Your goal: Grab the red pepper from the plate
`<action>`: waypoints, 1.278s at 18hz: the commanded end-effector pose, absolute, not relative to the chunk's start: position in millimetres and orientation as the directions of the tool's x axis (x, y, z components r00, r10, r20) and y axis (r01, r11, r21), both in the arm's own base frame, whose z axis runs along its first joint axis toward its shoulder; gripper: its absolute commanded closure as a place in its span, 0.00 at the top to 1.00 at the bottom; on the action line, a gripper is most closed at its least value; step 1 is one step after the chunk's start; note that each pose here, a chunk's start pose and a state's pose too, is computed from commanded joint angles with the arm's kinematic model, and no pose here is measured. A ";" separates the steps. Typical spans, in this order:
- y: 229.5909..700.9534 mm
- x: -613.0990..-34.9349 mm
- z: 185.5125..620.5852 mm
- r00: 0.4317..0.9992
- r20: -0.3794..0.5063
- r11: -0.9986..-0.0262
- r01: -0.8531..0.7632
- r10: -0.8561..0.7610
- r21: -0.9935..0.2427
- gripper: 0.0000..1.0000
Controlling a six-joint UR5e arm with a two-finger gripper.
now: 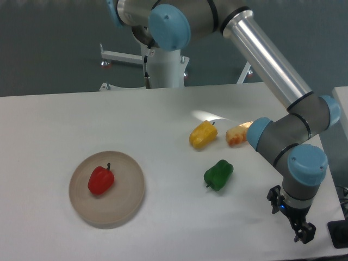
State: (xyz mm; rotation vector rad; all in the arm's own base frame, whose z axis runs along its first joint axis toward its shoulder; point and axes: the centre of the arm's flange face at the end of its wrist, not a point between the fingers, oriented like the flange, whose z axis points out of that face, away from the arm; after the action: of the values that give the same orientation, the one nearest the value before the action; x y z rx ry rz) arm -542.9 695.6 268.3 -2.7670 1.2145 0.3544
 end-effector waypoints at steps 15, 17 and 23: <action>715.5 -457.8 331.3 0.751 -0.163 -0.756 -0.653 -0.640 -0.039 1.00; 719.6 -416.0 349.8 0.794 -0.122 -0.795 -0.605 -0.596 -0.048 1.00; 712.1 -301.8 368.5 0.869 -0.038 -0.865 -0.495 -0.493 -0.083 1.00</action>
State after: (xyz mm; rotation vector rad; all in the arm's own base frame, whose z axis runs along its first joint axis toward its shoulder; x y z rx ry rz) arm -301.8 712.1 368.5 -2.9494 0.7809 0.0241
